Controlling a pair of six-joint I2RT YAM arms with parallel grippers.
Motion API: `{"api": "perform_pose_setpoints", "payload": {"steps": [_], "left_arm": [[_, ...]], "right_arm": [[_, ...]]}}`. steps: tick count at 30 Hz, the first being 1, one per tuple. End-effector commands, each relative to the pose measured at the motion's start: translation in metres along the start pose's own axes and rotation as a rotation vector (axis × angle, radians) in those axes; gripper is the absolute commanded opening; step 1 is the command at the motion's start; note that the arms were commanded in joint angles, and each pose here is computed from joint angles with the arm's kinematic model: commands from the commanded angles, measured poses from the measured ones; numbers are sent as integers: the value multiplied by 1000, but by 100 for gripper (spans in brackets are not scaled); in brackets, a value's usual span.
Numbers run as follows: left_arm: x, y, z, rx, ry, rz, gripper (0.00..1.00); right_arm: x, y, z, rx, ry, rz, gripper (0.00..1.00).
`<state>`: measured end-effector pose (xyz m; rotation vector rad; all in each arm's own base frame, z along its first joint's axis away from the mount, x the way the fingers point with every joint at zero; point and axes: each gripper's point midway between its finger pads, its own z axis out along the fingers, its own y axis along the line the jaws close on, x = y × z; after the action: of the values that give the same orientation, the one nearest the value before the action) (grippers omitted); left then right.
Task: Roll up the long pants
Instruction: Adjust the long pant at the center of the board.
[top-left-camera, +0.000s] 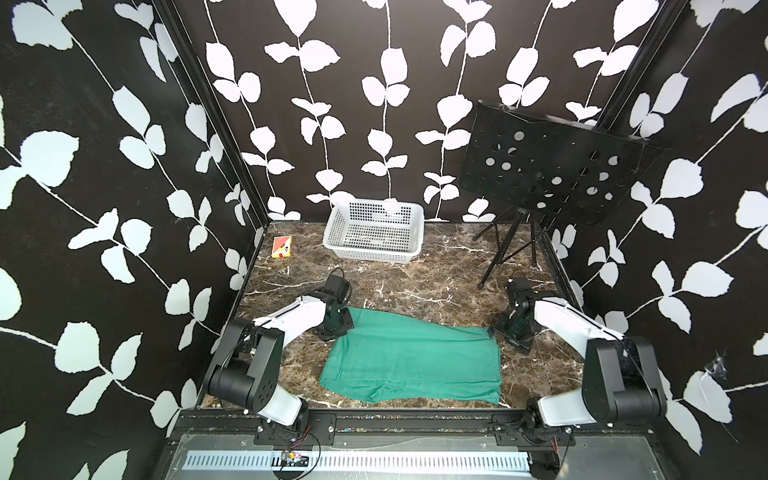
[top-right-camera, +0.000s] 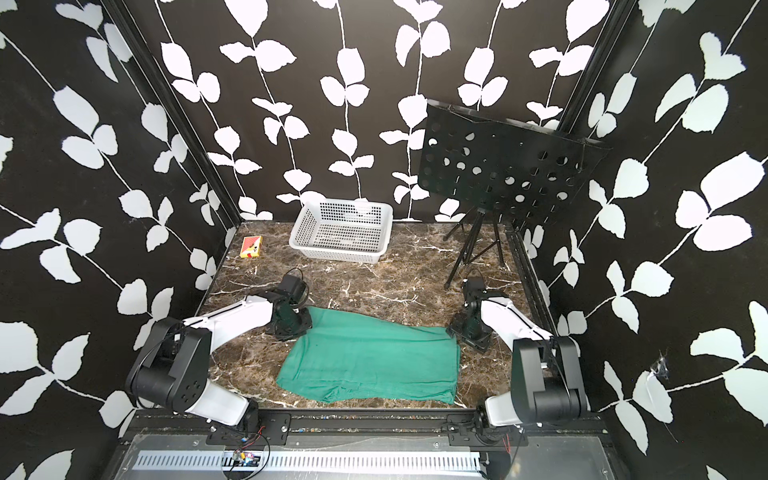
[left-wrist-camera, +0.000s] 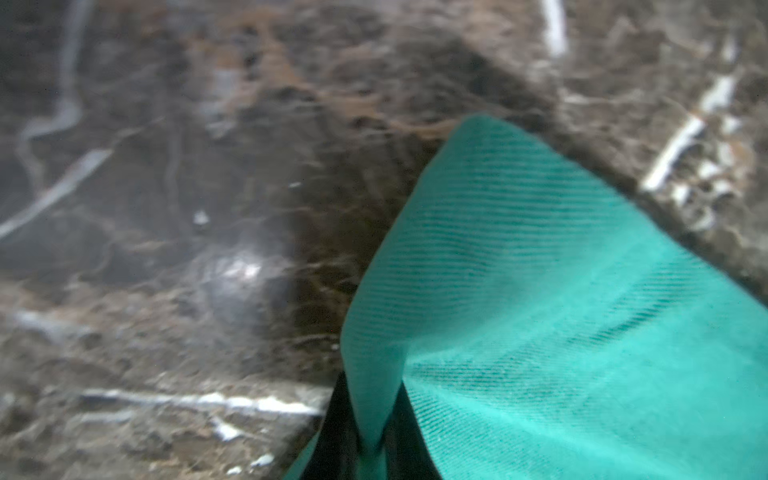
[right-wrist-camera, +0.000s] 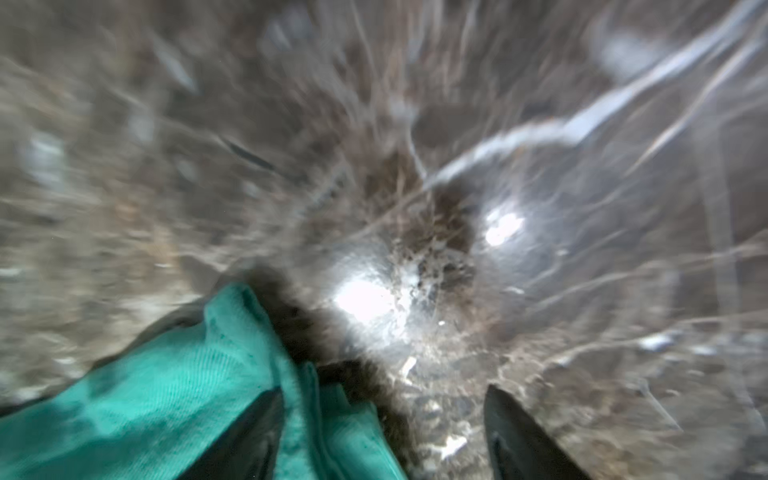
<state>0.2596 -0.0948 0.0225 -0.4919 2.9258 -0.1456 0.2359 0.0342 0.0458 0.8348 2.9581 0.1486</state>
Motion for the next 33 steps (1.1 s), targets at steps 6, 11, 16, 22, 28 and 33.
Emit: {"api": "perform_pose_setpoints", "payload": {"steps": [6,11,16,22,28,33], "left_arm": [[1,30,-12,-100,-49,-69,51],[-6,25,-22,-67,-86,-66,67],[-10,23,-29,-48,-93,-73,73],[-11,39,-50,-80,-141,-124,73],[-13,45,-74,-67,-200,-114,74],[-19,15,-87,85,-206,-81,72]], "right_arm": [[55,-4,-32,-140,72,-15,92],[89,3,-15,-233,153,3,64],[96,-5,10,-176,143,34,43],[64,9,23,-128,86,-33,21],[-4,71,16,-178,-19,-121,0],[-54,138,15,-216,-58,-238,0]]}}
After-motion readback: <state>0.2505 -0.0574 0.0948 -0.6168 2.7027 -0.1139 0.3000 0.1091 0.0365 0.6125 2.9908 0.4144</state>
